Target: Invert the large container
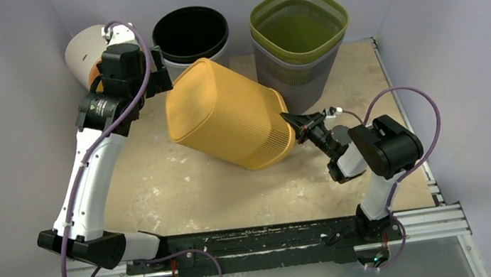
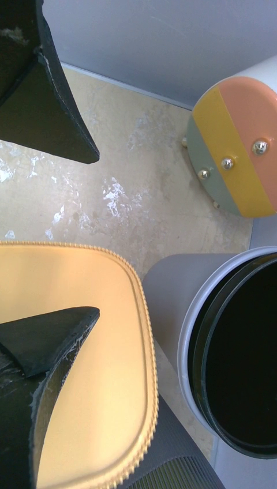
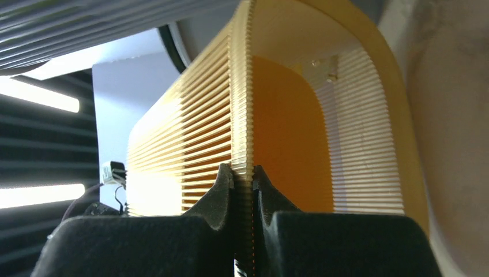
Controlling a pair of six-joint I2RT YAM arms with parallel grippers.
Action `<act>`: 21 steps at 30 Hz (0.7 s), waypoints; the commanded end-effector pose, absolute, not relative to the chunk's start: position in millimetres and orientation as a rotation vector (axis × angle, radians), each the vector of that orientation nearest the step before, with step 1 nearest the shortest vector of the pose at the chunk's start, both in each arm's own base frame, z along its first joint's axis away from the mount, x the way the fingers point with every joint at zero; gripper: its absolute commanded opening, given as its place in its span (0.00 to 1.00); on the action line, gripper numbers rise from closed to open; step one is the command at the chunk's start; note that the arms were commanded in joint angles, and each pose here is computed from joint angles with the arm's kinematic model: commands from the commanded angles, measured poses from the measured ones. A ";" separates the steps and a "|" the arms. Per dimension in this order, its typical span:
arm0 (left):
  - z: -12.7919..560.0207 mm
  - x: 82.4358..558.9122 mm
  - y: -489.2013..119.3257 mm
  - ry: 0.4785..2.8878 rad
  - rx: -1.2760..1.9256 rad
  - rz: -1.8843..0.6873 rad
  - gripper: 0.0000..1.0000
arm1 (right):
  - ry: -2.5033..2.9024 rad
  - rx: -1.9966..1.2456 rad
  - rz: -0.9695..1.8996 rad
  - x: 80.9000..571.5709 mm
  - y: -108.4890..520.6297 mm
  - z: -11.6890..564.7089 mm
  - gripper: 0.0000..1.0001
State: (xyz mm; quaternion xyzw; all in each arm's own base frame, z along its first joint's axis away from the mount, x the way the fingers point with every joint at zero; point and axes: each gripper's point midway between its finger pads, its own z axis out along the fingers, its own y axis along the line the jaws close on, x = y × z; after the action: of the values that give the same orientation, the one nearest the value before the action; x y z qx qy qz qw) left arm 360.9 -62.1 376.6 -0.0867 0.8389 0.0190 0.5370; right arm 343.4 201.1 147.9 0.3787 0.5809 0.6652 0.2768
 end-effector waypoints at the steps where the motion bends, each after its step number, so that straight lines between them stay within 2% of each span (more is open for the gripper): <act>1: 398.5 366.6 -71.6 1.943 -0.204 -0.006 0.90 | 1.487 0.711 1.866 307.5 203.1 168.3 0.00; 10: 388.9 371.4 -74.7 1.962 -0.189 0.011 0.90 | 1.531 0.608 1.860 314.0 216.6 159.8 0.00; 21: 372.8 374.7 -81.5 1.986 -0.178 0.006 0.90 | 1.611 0.627 1.886 323.7 241.0 128.9 0.00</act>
State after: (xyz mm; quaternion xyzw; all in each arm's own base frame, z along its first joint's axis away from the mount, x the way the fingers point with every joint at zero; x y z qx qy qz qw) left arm 369.7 -76.7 363.6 -0.0706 0.8488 0.0146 0.5238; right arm 359.4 226.4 100.0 0.3990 0.6089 0.6544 0.2046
